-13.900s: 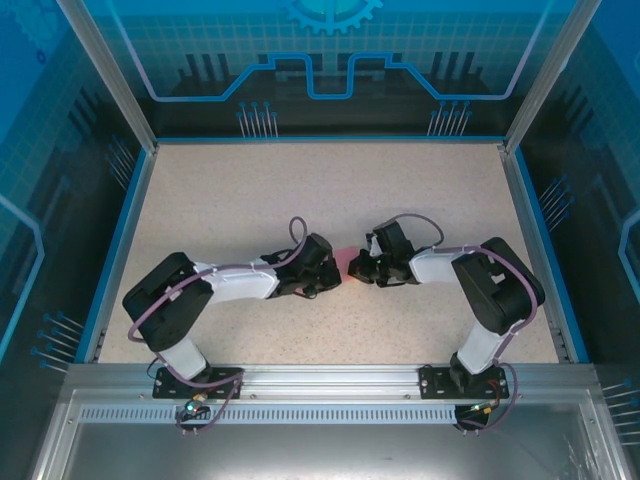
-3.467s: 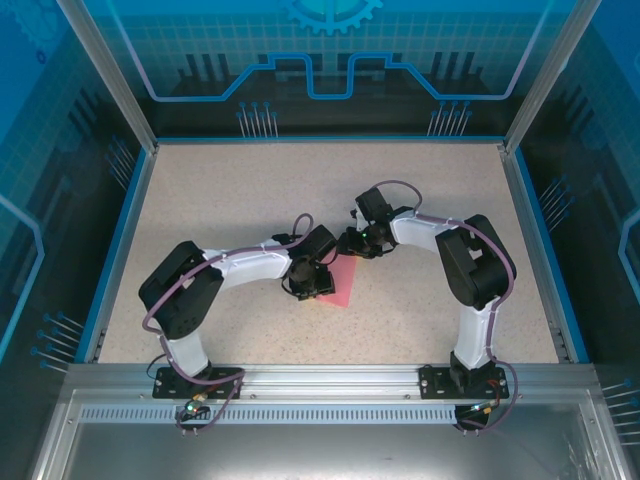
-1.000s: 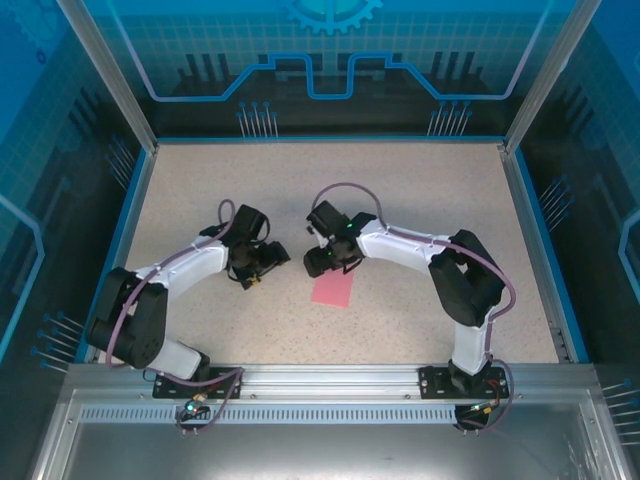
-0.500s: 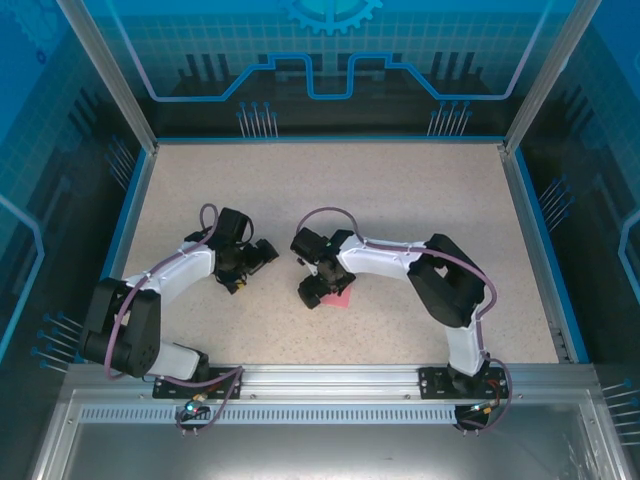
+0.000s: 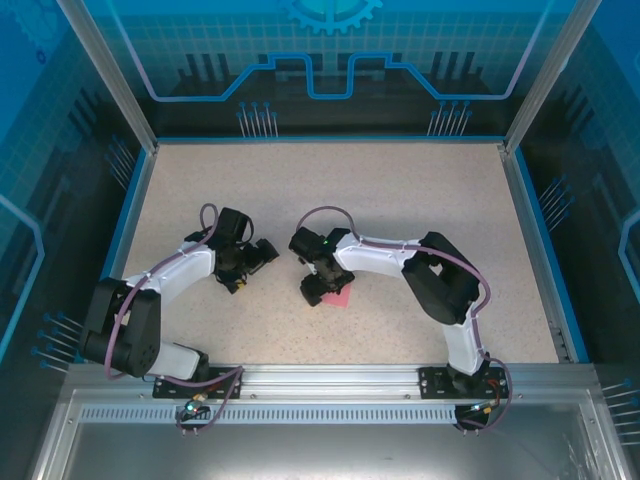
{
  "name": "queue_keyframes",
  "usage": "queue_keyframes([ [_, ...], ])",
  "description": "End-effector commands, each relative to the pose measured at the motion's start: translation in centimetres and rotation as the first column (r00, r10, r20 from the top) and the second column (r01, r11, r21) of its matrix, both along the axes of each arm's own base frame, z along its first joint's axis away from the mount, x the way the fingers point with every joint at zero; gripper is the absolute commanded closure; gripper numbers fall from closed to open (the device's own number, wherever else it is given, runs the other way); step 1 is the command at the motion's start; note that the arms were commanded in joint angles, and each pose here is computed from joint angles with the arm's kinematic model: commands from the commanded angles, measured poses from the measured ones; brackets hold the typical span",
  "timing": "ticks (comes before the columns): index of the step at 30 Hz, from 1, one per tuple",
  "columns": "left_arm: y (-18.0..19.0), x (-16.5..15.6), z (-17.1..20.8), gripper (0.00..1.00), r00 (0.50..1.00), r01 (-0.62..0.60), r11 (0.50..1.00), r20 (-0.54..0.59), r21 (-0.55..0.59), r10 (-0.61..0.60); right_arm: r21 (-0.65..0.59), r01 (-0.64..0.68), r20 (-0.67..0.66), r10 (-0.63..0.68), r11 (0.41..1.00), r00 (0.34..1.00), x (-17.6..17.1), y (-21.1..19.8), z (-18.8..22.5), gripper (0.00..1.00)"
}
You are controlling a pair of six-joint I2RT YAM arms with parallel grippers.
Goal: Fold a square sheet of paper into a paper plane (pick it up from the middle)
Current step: Fold the triangle a second time at the center of the table.
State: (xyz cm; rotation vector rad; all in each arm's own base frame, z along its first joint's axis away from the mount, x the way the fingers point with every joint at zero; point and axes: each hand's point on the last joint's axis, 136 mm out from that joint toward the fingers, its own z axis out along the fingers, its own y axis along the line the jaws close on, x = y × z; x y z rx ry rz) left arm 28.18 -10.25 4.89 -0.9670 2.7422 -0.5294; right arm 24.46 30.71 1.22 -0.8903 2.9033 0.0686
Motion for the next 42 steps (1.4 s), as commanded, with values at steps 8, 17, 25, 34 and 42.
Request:
queue_keyframes([
  [8, -0.2, -0.6, -0.3, 0.01, 1.000, 0.021, 1.000, -0.010, -0.019, -0.021, -0.056, 0.035, -0.095, -0.041, 0.998, 0.995, -0.8, -2.3, -2.9, 0.31],
  [17, -0.3, -0.8, -0.4, 0.01, 0.999, 0.030, 0.999, -0.012, -0.029, -0.030, 0.080, 0.055, -0.195, -0.038, 0.995, 0.980, -1.2, -2.3, -3.3, 0.29],
  [25, -0.4, -0.8, -0.3, 0.01, 0.999, 0.036, 0.999, -0.007, -0.030, -0.036, 0.080, 0.055, -0.213, -0.037, 0.995, 0.976, -1.0, -3.3, -3.7, 0.29],
  [34, -0.5, -0.8, -0.2, 0.01, 0.999, 0.045, 0.998, -0.005, -0.034, -0.045, 0.062, 0.043, -0.204, -0.029, 0.997, 0.979, -0.8, -3.9, -4.1, 0.32],
  [42, -4.9, -0.4, 2.0, 0.15, 0.975, 0.200, 0.950, 0.143, -0.238, -0.169, 0.180, 0.098, -0.247, -0.052, 0.979, 0.968, -0.3, -3.3, -3.6, 0.35],
])
